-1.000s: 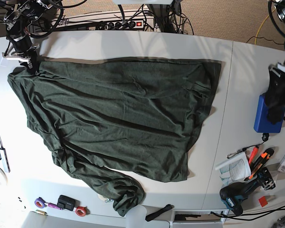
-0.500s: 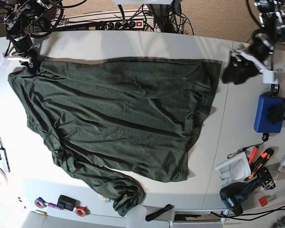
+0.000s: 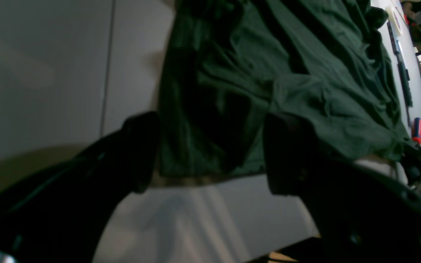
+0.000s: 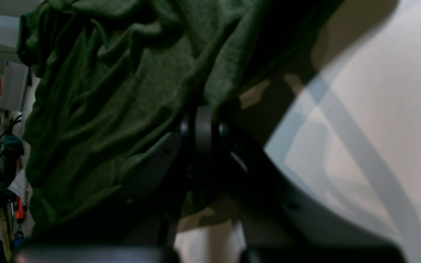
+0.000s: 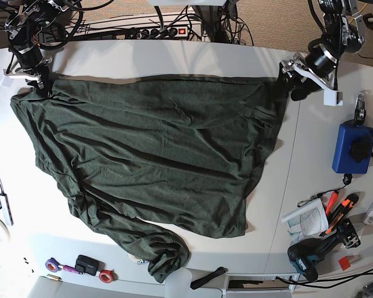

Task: Layout the t-shirt on the table in an organized manner, then fold the t-shirt properly
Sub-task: 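Lower the left gripper and grasp the shirt shoulder at the collar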

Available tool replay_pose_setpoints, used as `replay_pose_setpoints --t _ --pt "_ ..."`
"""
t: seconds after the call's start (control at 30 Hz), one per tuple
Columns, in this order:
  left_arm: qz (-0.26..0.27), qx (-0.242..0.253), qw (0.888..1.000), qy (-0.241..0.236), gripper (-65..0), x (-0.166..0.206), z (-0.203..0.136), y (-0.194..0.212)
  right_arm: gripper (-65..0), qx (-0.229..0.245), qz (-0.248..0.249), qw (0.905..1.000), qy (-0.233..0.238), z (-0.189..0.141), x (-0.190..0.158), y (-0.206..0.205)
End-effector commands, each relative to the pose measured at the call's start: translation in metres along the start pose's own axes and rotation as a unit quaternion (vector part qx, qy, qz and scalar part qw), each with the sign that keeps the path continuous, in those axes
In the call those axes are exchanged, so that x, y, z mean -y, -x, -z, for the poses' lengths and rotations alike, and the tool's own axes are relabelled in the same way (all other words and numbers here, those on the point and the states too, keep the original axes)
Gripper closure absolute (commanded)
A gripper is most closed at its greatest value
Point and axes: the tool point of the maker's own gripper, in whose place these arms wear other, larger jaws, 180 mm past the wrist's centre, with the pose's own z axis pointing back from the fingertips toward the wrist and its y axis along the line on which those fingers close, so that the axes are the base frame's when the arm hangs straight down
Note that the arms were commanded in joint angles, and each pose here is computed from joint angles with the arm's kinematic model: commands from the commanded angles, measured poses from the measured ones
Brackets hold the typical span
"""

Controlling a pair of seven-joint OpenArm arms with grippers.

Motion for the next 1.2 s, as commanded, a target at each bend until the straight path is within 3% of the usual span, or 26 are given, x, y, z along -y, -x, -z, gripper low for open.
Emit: replay_pose_setpoints --t 0.0,0.57,0.63,0.9,1.17 --pt "-0.002 0.011 1.0 0.009 -45.3 0.005 -0.002 -0.004 0.0 0.016 -0.013 0.9997 -0.012 -0.002 -0.006 -0.013" --pt "0.015 -0.018 0.998 0.052 -44.4 0.04 0.021 0.023 0.0 0.012 -0.012 0.9998 -0.012 -0.002 -0.006 -0.012" --pt "0.018 -0.015 0.998 0.051 -38.3 0.04 0.021 0.021 0.0 0.012 -0.012 0.9998 -0.012 -0.002 -0.006 -0.012" --pt "0.032 0.007 0.997 0.068 -0.5 0.046 0.021 0.013 0.0 0.006 -0.013 0.9998 -0.012 -0.002 -0.006 -0.01" --pt "0.045 -0.003 0.997 0.059 0.0 0.043 0.021 0.016 0.0 0.002 -0.014 0.9998 -0.017 -0.005 -0.006 -0.01"
